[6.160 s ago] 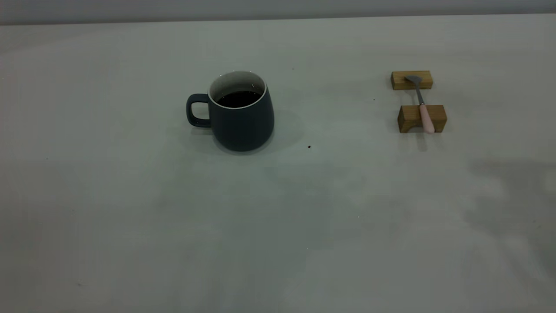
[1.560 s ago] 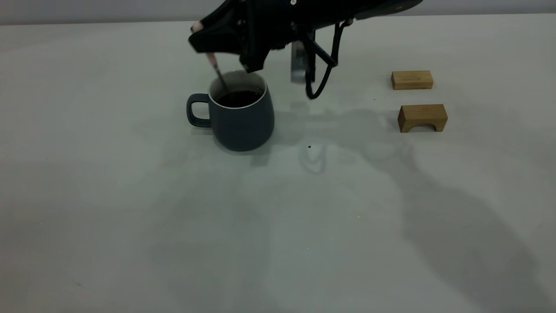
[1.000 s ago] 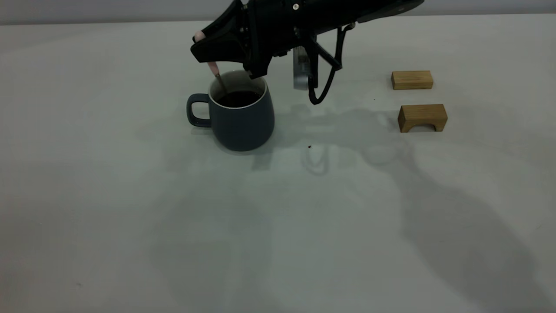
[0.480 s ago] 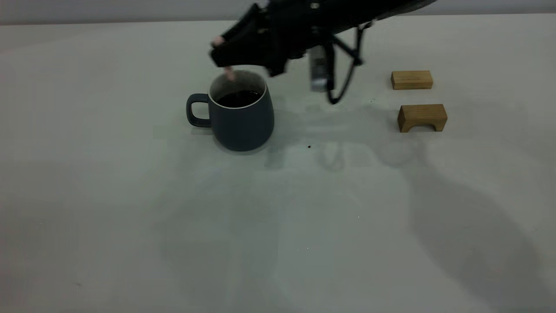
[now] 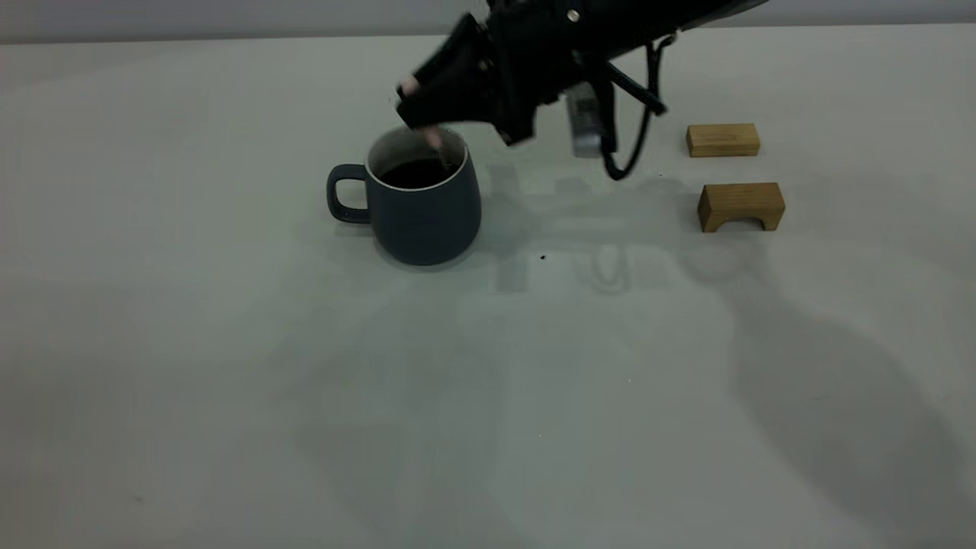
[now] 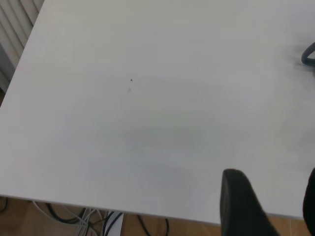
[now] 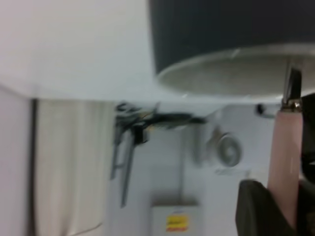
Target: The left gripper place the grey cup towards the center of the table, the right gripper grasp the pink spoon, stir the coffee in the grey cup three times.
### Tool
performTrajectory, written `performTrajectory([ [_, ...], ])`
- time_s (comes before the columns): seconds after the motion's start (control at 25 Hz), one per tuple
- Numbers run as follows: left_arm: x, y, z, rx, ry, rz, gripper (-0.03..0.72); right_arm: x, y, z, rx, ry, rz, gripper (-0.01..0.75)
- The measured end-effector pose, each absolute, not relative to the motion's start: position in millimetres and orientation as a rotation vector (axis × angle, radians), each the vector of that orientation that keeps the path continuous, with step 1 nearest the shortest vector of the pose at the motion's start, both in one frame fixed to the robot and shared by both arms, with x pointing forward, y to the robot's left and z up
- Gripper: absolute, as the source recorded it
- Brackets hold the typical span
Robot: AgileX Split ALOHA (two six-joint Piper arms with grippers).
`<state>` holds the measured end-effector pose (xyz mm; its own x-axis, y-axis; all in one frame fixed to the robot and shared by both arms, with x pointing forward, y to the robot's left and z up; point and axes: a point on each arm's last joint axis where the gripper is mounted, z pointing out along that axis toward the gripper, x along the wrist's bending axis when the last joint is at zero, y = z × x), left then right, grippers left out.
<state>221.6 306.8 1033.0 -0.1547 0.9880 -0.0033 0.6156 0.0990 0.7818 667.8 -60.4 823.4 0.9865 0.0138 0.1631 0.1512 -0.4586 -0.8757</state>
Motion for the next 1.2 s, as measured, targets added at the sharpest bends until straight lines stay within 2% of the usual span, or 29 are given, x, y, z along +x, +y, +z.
performTrajectory([
  [0.12,221.6,306.8,1033.0,1.566,1.834,0.88,0.388,663.4,-55.9,822.9,-2.05,-0.162,-0.14,0.149],
  [0.24,221.6,306.8,1033.0,1.566,1.834,0.88,0.388,659.8,-53.0,822.5,-2.052,-0.197,-0.124,0.223],
  [0.48,221.6,306.8,1033.0,1.566,1.834,0.88,0.388,650.8,-54.6,834.3,-2.044,-0.463,-0.127,0.544],
  [0.56,221.6,306.8,1033.0,1.566,1.834,0.88,0.388,650.0,-58.8,854.9,-2.042,-0.61,-0.168,0.632],
  [0.64,221.6,306.8,1033.0,1.566,1.834,0.88,0.388,649.1,-65.1,881.0,-2.057,-0.765,-0.219,0.689],
  [0.76,221.6,306.8,1033.0,1.566,1.834,0.88,0.388,644.2,-76.5,928.8,-2.101,-1.012,-0.305,0.697],
  [0.84,221.6,306.8,1033.0,1.566,1.834,0.88,0.388,637.2,-85.7,964.8,-2.131,-1.181,-0.365,0.672],
  [1.2,221.6,306.8,1033.0,1.566,1.834,0.88,0.388,587.2,-131.5,1098.4,-2.235,-1.688,-0.614,0.415],
])
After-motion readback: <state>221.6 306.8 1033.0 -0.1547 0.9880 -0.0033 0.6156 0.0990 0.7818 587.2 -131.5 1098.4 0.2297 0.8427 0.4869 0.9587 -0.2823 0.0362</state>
